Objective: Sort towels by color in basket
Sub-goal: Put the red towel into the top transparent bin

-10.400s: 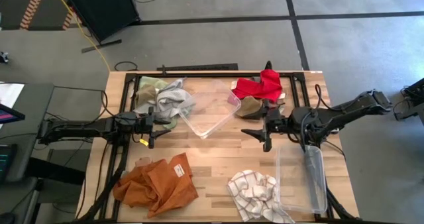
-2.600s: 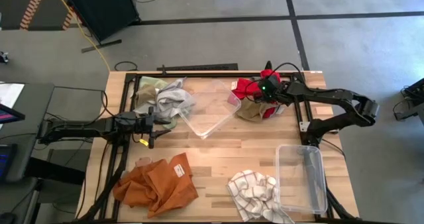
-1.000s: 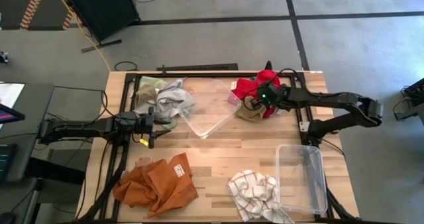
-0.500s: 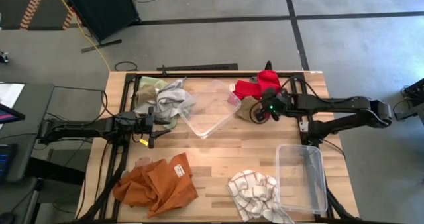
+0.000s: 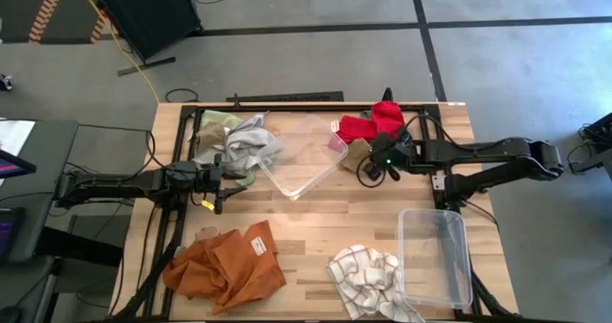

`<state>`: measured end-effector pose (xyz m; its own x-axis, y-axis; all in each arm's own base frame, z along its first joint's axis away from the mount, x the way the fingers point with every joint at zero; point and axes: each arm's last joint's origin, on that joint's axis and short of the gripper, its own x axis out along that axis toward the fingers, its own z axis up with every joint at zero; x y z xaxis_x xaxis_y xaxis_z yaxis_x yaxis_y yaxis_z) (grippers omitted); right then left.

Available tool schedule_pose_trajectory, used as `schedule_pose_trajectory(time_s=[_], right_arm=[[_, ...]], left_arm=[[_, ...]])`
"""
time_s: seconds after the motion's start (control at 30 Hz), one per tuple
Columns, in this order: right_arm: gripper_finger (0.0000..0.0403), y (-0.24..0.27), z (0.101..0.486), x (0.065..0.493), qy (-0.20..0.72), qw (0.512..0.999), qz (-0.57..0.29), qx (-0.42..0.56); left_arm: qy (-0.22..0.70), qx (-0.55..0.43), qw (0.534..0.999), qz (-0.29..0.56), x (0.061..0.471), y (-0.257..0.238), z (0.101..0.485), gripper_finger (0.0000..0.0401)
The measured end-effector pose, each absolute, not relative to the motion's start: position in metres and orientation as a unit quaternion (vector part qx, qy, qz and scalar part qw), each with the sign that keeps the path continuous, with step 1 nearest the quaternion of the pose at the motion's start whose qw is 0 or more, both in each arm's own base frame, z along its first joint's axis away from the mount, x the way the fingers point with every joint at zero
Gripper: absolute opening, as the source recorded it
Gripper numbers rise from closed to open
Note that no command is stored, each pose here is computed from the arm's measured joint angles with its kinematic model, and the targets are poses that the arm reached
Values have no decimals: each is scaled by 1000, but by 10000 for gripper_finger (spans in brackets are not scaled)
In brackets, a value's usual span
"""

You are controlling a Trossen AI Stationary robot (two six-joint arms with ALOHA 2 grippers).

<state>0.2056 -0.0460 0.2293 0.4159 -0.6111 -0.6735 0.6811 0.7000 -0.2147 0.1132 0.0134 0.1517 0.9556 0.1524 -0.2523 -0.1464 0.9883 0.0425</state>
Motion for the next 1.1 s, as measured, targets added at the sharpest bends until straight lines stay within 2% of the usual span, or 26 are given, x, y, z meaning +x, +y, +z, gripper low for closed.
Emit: schedule_pose_trajectory(time_s=[0.13, 0.27, 0.53, 0.83, 1.1], right_arm=[[256, -53, 219, 211, 403, 823, -399, 43], [283, -64, 209, 213, 423, 802, -419, 46], [285, -79, 206, 210, 415, 774, -475, 49], [285, -89, 204, 211, 404, 770, -490, 58], [285, -100, 184, 220, 431, 749, -499, 60]], left_arm=[[129, 12, 989, 76, 113, 13, 152, 160], [129, 12, 989, 76, 113, 13, 152, 160], [129, 12, 989, 76, 113, 13, 152, 160], [129, 12, 989, 76, 113, 13, 152, 160], [129, 12, 989, 76, 113, 13, 152, 160]])
